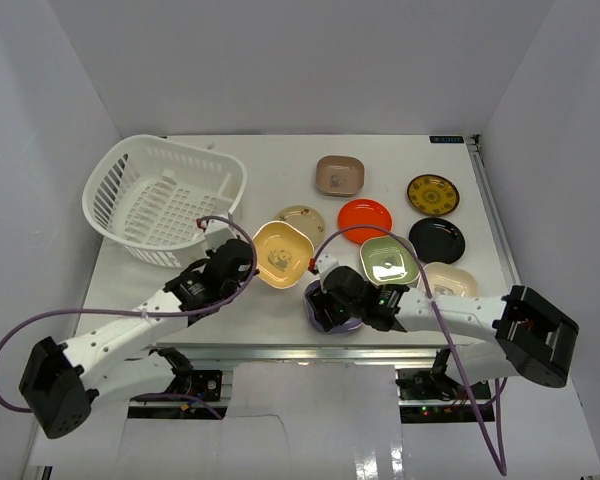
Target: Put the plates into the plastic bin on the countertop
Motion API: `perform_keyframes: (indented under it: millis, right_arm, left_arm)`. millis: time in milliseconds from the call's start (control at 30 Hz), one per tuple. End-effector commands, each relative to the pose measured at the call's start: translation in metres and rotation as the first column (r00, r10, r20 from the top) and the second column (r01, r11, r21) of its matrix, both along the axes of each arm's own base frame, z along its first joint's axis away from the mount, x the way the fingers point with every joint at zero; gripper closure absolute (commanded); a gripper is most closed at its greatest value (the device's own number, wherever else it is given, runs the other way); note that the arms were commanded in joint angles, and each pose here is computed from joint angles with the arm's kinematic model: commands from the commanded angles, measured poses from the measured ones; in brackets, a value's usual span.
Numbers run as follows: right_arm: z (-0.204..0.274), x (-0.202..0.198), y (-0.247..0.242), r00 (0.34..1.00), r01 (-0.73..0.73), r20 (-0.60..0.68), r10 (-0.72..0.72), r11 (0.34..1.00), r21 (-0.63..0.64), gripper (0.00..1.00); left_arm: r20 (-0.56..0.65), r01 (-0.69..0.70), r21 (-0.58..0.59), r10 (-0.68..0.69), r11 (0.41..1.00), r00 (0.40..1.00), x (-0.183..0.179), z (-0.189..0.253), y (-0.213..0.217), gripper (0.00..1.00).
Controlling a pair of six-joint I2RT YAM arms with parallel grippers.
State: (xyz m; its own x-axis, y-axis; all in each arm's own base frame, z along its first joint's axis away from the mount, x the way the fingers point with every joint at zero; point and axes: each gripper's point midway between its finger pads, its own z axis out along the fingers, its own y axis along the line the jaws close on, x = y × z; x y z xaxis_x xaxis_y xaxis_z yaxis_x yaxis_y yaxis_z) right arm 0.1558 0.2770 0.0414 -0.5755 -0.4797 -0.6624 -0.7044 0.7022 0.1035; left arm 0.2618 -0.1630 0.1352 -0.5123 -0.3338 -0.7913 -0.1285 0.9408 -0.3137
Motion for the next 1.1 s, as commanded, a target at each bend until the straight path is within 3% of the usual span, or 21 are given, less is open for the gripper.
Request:
perform_keyframes:
  millis: [0, 167, 233, 300, 433, 633, 700, 800, 1033, 1067]
  right_arm:
    - [0.042, 0.014, 0.015, 0.995, 0.038, 0.089, -0.048, 0.994, 0.105, 0.36]
    - [0.061, 0.011, 0.016, 0.993, 0.019, 0.115, -0.038, 0.985, 0.169, 0.36]
    - [0.057, 0.009, 0.018, 0.994, 0.013, 0.104, -0.030, 0.986, 0.169, 0.36]
    - [0.053, 0.007, 0.020, 0.996, 0.007, 0.089, -0.021, 0.988, 0.157, 0.32]
    - [0.047, 0.003, 0.026, 0.997, -0.009, 0.074, -0.002, 0.989, 0.149, 0.17]
    - [0.036, 0.001, 0.035, 0.997, -0.040, 0.064, 0.033, 0.993, 0.112, 0.13]
    - [0.034, 0.004, 0.036, 0.997, -0.037, 0.068, 0.030, 0.994, 0.100, 0.14]
    - [0.023, 0.007, 0.039, 0.998, -0.035, 0.062, 0.031, 0.997, 0.065, 0.17]
    - [0.010, 0.017, 0.048, 0.997, -0.033, 0.075, 0.033, 0.999, 0.002, 0.26]
    - [0.009, 0.018, 0.047, 0.997, -0.031, 0.076, 0.031, 1.000, -0.006, 0.30]
  left_arm:
    - [0.156, 0.038, -0.070, -0.027, 0.997, 0.987, 0.009, 0.074, -0.006, 1.00]
    - [0.334, -0.068, -0.063, 0.085, 0.996, 0.939, 0.024, 0.156, 0.018, 1.00]
    - [0.375, -0.170, 0.010, 0.154, 0.985, 0.914, 0.042, 0.167, 0.041, 1.00]
    - [0.359, -0.220, 0.041, 0.191, 0.975, 0.913, 0.065, 0.164, 0.056, 1.00]
    - [0.229, -0.252, -0.093, 0.267, 0.963, 0.936, 0.117, 0.141, 0.112, 1.00]
    - [0.261, -0.335, -0.139, 0.361, 0.932, 0.895, 0.133, 0.163, 0.156, 1.00]
    - [0.241, -0.394, -0.105, 0.407, 0.913, 0.881, 0.138, 0.153, 0.176, 1.00]
    - [0.115, -0.510, -0.037, 0.511, 0.859, 0.852, 0.142, 0.106, 0.227, 1.00]
    - [-0.028, -0.576, 0.041, 0.577, 0.816, 0.816, 0.146, 0.036, 0.255, 1.00]
    - [-0.038, -0.575, 0.041, 0.577, 0.817, 0.816, 0.147, 0.031, 0.254, 0.91]
